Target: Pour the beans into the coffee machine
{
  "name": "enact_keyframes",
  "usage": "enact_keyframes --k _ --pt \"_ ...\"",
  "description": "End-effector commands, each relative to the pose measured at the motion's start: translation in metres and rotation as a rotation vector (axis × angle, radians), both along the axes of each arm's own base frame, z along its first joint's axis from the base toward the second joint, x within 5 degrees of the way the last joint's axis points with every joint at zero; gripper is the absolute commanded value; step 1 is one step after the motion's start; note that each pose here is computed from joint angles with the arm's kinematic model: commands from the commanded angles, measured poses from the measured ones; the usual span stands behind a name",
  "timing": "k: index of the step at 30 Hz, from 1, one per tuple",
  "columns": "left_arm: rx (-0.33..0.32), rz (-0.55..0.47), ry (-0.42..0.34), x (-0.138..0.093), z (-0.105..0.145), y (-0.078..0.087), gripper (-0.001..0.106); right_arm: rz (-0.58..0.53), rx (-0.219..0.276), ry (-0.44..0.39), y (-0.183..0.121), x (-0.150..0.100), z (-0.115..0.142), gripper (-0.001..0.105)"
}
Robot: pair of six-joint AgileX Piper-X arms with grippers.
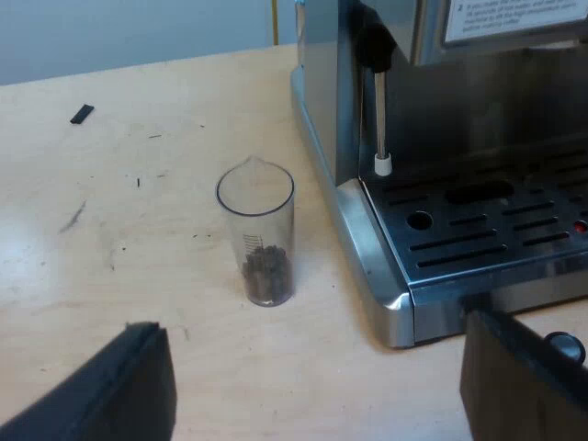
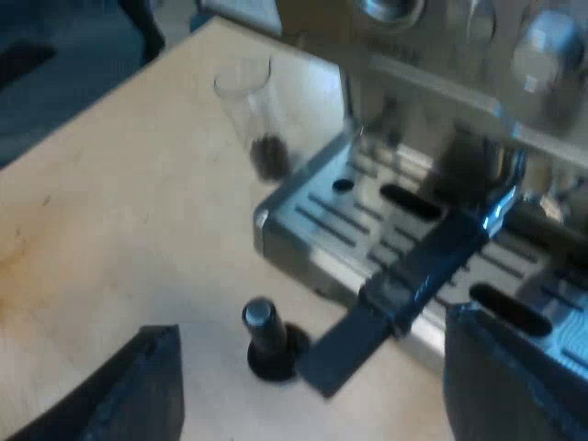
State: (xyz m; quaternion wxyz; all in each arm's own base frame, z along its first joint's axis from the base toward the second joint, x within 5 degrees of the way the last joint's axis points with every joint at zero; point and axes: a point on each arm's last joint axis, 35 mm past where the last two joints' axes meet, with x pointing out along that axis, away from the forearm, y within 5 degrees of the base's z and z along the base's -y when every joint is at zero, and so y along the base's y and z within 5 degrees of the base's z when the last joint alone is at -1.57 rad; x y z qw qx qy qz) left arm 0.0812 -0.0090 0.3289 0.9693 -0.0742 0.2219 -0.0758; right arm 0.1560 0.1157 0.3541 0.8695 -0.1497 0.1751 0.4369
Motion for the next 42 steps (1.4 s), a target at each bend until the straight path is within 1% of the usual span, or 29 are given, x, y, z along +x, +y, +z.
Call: enact_keyframes --k 1,11,12,15,19,20,23,26,28,29,31,33,34,39,40,41,42 --pt "0.002 0.007 -0.017 0.002 -0.001 0.0 0.066 0.007 0.023 -0.041 0.002 0.002 0.006 0.062" --pt "-0.001 0.007 -0.061 0.011 -0.009 0.0 0.066 0.007 0.02 -0.035 0.004 0.005 0.001 0.062" --pt "-0.002 0.007 -0.083 0.017 -0.019 -0.001 0.066 0.009 0.013 -0.023 0.004 0.005 -0.004 0.062" --pt "-0.003 0.007 -0.091 0.022 -0.03 -0.001 0.068 0.016 0.006 -0.005 0.004 0.005 -0.012 0.062" --pt "-0.003 0.007 -0.097 0.028 -0.048 -0.001 0.081 0.06 0.004 0.005 0.008 0.002 -0.024 0.062" --pt "-0.003 0.007 -0.102 0.029 -0.049 -0.001 0.082 0.066 0.006 0.002 0.01 0.002 -0.025 0.062" --pt "-0.003 0.007 -0.104 0.033 -0.065 -0.002 0.082 0.097 0.016 -0.012 0.015 -0.001 -0.033 0.062" --pt "-0.007 0.008 -0.123 0.036 -0.079 -0.002 0.082 0.128 0.029 -0.032 0.021 -0.004 -0.042 0.062" --pt "-0.028 0.015 -0.152 0.039 -0.09 -0.002 0.082 0.147 0.04 -0.051 0.025 -0.007 -0.048 0.062" --pt "-0.033 0.017 -0.165 0.04 -0.091 -0.002 0.082 0.151 0.046 -0.059 0.027 -0.007 -0.049 0.062" --pt "-0.065 0.027 -0.191 0.041 -0.099 -0.002 0.082 0.162 0.053 -0.068 0.028 -0.009 -0.054 0.062" --pt "-0.077 0.031 -0.196 0.042 -0.103 -0.002 0.082 0.167 0.055 -0.07 0.029 -0.009 -0.056 0.062" --pt "-0.092 0.036 -0.19 0.041 -0.111 -0.002 0.082 0.167 0.054 -0.069 0.029 -0.009 -0.056 0.062" --pt "-0.096 0.037 -0.182 0.048 -0.114 -0.003 0.082 0.167 0.065 -0.084 0.029 -0.009 -0.055 0.062" --pt "-0.094 0.038 -0.157 0.056 -0.119 -0.003 0.082 0.167 0.065 -0.084 0.029 -0.009 -0.055 0.062" --pt "-0.094 0.038 -0.157 0.056 -0.119 -0.003 0.082 0.167 0.065 -0.084 0.029 -0.009 -0.055 0.062" --pt "-0.093 0.039 -0.15 0.062 -0.123 -0.003 0.082 0.167 0.065 -0.084 0.029 -0.009 -0.055 0.062"
